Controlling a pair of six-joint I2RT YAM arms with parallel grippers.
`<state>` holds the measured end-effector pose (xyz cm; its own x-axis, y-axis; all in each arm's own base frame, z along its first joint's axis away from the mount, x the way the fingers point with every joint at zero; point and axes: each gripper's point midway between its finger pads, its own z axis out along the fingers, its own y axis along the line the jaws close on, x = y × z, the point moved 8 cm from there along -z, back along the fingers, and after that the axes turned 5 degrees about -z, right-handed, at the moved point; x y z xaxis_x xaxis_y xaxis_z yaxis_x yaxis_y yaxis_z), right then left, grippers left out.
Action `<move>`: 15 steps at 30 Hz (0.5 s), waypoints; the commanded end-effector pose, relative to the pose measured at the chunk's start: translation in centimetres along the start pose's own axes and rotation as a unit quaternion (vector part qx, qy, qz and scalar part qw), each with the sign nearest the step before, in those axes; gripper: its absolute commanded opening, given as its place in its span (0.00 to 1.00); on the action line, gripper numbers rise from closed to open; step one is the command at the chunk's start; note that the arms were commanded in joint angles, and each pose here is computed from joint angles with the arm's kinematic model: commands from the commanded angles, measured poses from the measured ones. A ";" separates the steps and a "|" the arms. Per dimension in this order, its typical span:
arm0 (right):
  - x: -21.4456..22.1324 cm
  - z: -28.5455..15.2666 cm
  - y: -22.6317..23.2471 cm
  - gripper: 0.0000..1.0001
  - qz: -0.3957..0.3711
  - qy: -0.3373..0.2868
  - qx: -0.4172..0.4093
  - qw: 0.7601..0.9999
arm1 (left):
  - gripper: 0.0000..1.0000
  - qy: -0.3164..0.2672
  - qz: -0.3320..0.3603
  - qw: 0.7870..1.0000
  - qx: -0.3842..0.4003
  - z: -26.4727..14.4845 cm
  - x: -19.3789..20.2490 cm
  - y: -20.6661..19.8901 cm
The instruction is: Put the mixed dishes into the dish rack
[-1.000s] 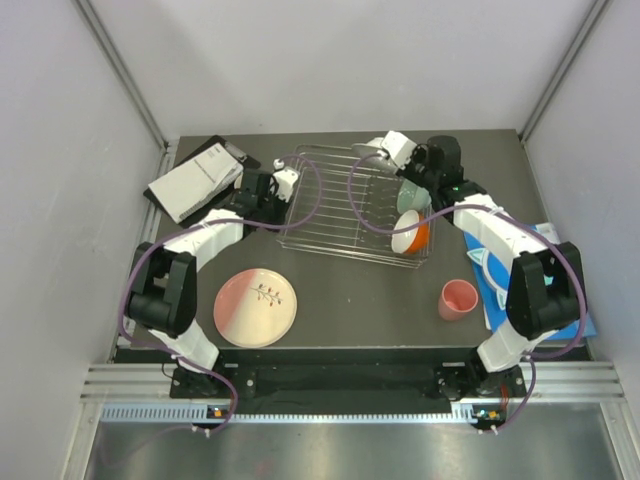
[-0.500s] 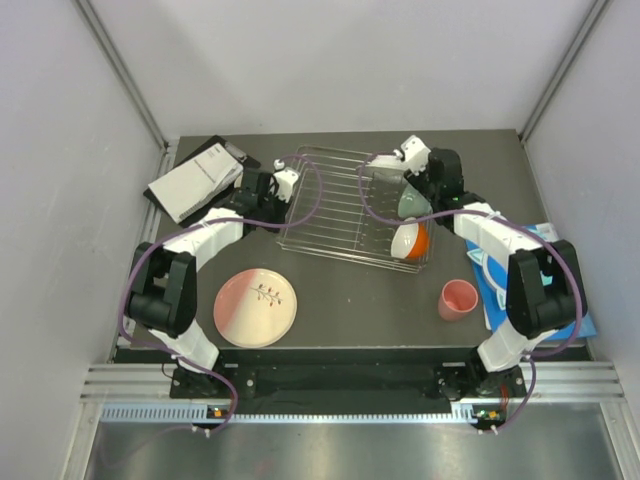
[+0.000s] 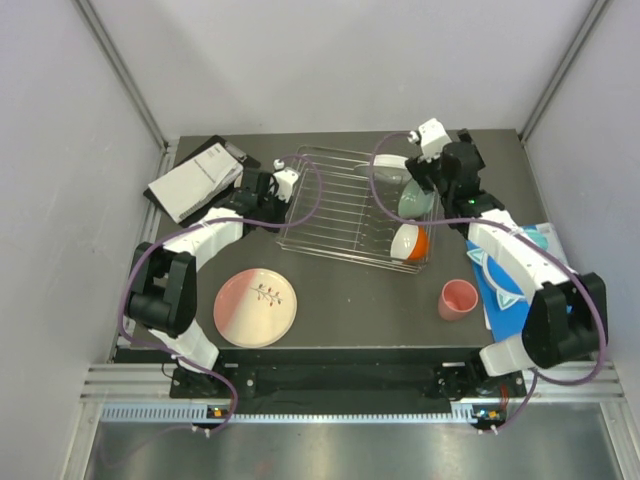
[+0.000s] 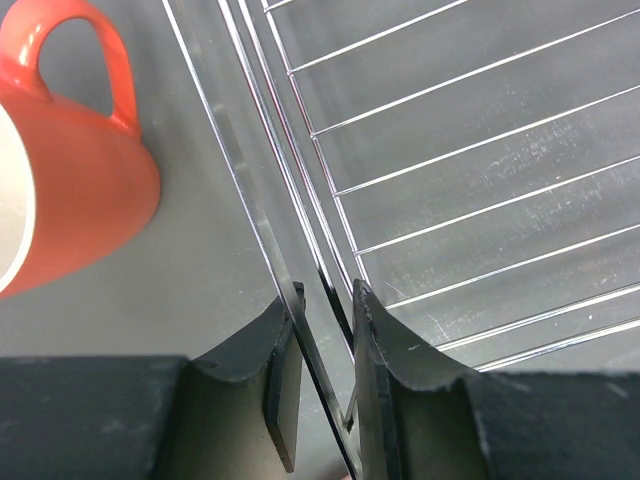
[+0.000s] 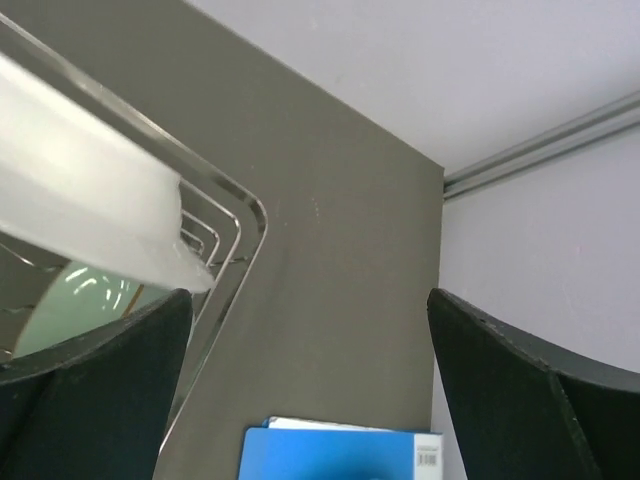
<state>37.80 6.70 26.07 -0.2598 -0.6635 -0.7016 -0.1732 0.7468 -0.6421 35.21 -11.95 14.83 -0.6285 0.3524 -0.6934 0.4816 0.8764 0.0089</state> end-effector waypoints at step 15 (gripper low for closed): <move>-1.2 -10.5 -0.5 1.00 0.395 -0.001 -0.012 0.918 | 0.12 0.063 -0.020 0.996 0.064 -3.2 2.9 -2.7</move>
<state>30.62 6.65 30.77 -0.2646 -0.1524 -0.9522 0.0106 0.9869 -0.1609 33.29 -11.81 15.13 -0.6845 0.3209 -0.6546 0.4641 0.8843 -0.0518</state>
